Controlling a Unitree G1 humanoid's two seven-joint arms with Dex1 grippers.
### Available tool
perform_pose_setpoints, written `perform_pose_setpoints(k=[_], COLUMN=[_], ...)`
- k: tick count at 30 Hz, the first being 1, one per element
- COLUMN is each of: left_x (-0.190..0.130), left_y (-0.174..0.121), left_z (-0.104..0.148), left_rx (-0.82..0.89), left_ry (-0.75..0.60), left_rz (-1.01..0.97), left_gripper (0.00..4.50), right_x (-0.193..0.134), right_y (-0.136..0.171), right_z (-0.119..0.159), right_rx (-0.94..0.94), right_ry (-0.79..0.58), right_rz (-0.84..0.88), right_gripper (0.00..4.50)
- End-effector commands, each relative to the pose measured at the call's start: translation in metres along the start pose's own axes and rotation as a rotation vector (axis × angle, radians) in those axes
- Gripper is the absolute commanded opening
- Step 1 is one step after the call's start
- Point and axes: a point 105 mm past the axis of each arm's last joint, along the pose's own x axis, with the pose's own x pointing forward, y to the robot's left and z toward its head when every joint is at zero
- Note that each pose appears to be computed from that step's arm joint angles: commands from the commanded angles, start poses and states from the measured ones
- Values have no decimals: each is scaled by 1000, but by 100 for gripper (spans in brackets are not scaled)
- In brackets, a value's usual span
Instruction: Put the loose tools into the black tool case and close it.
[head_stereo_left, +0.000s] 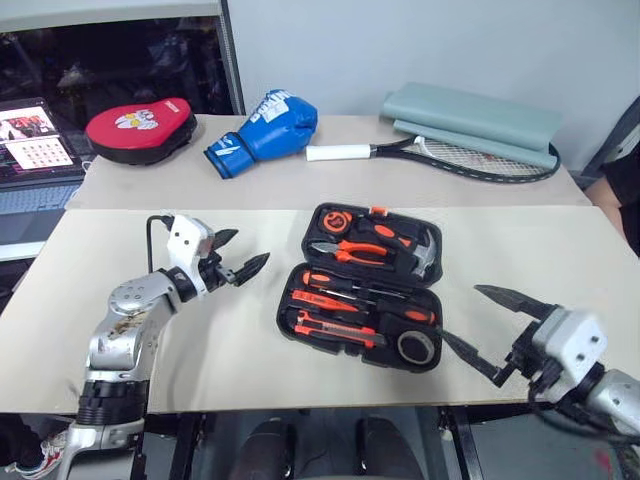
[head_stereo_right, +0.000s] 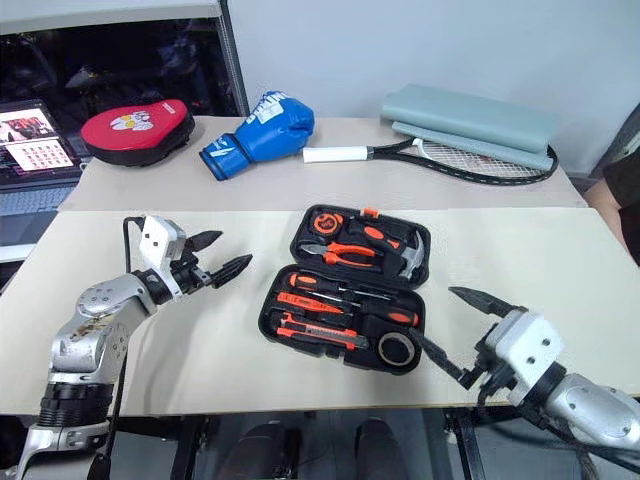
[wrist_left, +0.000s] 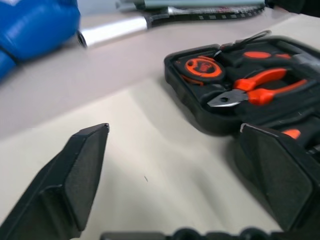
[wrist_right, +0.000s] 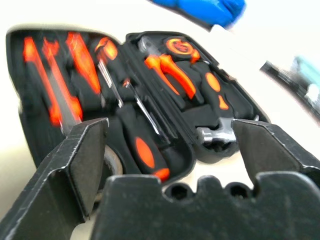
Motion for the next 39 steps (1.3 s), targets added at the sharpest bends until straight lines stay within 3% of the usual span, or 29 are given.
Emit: perform_pose_setpoints(k=[1,4,9,15,23,29,32,35,36,39], left_x=[17,45,68,91,101,108,113,116,116,116], left_y=[-9,-18,-18,-19,-26,-34,-38,-41,-41,-41], left_z=[12,12,30,29,26,26,22,17,15,14], left_rx=[-57,-211,-291,-382,-376,-404,-415,-425,-426,-430], left_ry=[1,170,264,421,503,517,532,549,554,559], left_rz=[-71,-174,-213,-185,-219,-238,-239,-237,-234,-232], left_gripper=[450,450,450,450,450,450,450,383,335,241], right_x=[4,18,35,54,66,73,79,82,82,81], right_y=[-36,-66,-71,-72,-70,-70,-72,-73,-73,-74], right_z=[-1,0,-5,-15,-28,-30,-33,-34,-35,-37], right_rx=[172,342,512,612,672,717,720,722,723,713], right_ry=[34,82,214,353,466,468,471,471,473,479], right_rz=[-147,-212,-169,-157,-111,-91,-93,-86,-85,-80], right_gripper=[440,440,440,440,440,440,369,270,220,133])
